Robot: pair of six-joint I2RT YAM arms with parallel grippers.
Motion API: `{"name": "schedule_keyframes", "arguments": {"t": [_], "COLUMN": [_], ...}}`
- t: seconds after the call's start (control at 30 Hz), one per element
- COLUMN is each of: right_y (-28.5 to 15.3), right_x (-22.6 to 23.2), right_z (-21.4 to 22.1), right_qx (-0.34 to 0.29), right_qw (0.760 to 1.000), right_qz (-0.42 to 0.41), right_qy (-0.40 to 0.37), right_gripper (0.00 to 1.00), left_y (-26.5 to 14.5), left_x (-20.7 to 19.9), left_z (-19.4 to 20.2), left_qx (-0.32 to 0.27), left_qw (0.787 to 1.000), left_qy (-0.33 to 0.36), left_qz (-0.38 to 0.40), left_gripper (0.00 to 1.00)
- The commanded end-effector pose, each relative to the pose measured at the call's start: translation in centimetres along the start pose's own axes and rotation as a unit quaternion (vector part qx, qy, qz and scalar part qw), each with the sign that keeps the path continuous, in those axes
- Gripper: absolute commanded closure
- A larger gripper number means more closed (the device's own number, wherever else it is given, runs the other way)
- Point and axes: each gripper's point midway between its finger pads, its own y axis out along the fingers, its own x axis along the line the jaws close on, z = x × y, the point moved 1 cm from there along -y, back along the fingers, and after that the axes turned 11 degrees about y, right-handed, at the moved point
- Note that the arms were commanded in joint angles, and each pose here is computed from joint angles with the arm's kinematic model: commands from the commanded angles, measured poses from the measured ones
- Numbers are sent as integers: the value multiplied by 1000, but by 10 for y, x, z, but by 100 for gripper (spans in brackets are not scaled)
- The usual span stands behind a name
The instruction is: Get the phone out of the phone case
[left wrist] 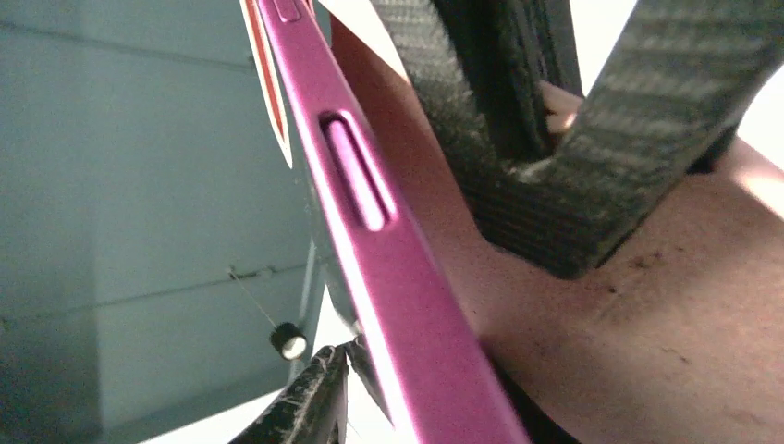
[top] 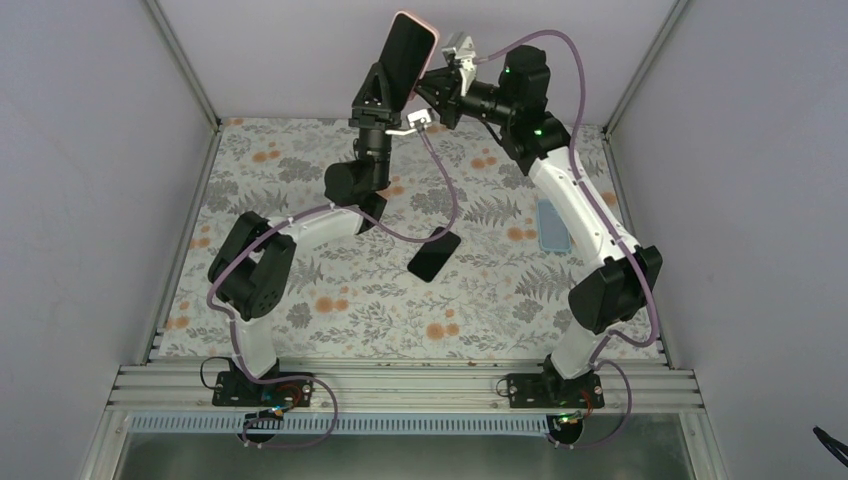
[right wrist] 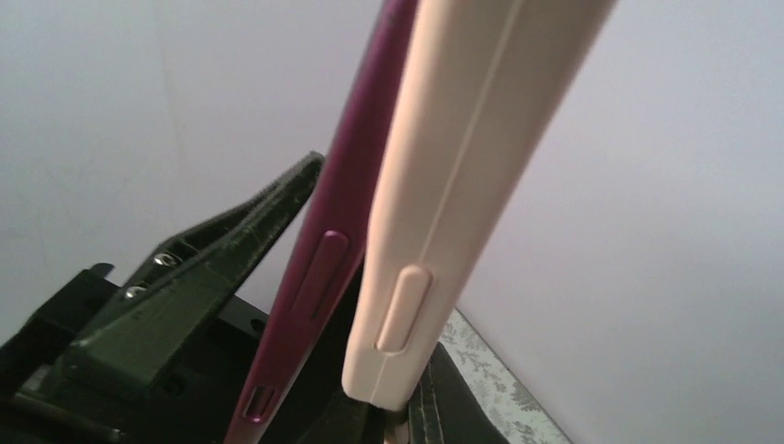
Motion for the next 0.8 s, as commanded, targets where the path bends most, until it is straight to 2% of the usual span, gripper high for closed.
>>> {"name": "schedule_keyframes", "arguments": {"t": [0.0, 0.23, 0.4, 0.6, 0.77], "right_y": [-6, 1, 8, 16, 7], "right_x": [33, 29, 21, -18, -58], "right_z": [14, 21, 32, 49, 75], "right_qx": [34, 40, 56, 102, 154], "right_qw": [997, 996, 995, 994, 980], "right_qz": [-68, -76, -73, 20, 128], "right_qy": [28, 37, 42, 14, -24], "right_gripper": [97, 97, 97, 97, 97], "left_y": [-3, -17, -18, -21, -19], "left_x": [41, 45, 45, 45, 44], "left_z": [58, 32, 28, 30, 37], "left_qx": [102, 66, 63, 55, 59], "left_qw": [993, 995, 995, 997, 997], "left_qy": [-25, -29, -33, -36, -44], "left_qz": [-48, -73, -69, -50, -6], "left_gripper": [74, 78, 97, 98, 98]}}
